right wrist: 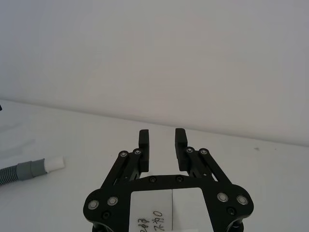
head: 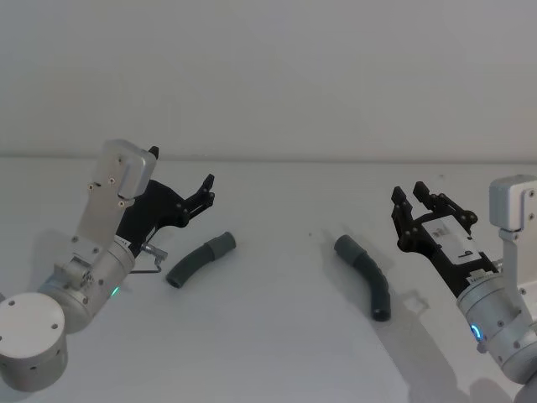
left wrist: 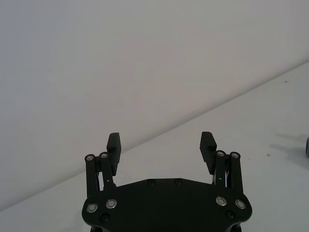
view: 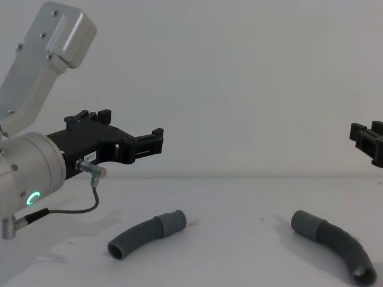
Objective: Use both hands to pick up one end of the pipe from the table, align the ends, and insert them.
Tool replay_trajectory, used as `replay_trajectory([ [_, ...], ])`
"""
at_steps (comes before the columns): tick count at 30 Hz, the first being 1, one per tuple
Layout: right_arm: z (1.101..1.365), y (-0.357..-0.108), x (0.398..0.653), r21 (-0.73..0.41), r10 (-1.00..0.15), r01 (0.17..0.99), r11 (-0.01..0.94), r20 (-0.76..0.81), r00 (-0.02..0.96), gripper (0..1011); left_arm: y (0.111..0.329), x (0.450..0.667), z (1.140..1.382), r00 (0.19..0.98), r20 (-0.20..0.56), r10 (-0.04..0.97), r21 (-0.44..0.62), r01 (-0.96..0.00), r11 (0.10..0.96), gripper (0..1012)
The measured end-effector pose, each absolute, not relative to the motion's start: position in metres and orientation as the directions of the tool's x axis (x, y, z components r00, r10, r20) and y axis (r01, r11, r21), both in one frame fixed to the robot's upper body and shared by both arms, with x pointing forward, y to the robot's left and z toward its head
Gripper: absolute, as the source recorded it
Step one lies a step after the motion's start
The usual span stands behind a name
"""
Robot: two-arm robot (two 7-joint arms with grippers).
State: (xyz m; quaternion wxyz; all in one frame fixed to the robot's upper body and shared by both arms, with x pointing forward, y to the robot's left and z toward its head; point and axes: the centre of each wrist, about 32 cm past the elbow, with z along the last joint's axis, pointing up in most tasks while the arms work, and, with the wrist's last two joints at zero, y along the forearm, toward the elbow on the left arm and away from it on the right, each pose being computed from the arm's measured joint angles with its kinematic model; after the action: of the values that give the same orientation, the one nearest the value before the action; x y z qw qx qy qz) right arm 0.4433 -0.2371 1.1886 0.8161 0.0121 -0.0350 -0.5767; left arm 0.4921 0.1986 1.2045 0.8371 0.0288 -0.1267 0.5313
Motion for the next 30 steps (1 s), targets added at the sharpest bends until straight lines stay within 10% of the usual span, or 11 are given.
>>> replay_trajectory([
  [11,1.1887,-0.2371,0.4433,0.06,-0.942,0.94,0.335,0.043,0.332,312,0.1984,0.492,1.2044,0.404,0.243,0.882,-0.086,-0.897,0.434,1001],
  [30,1.1887,-0.2371,0.4433,0.06,-0.942,0.94,0.335,0.043,0.333,858,0.1984,0.492,1.2044,0.404,0.242,0.882,-0.086,-0.897,0.434,1001],
])
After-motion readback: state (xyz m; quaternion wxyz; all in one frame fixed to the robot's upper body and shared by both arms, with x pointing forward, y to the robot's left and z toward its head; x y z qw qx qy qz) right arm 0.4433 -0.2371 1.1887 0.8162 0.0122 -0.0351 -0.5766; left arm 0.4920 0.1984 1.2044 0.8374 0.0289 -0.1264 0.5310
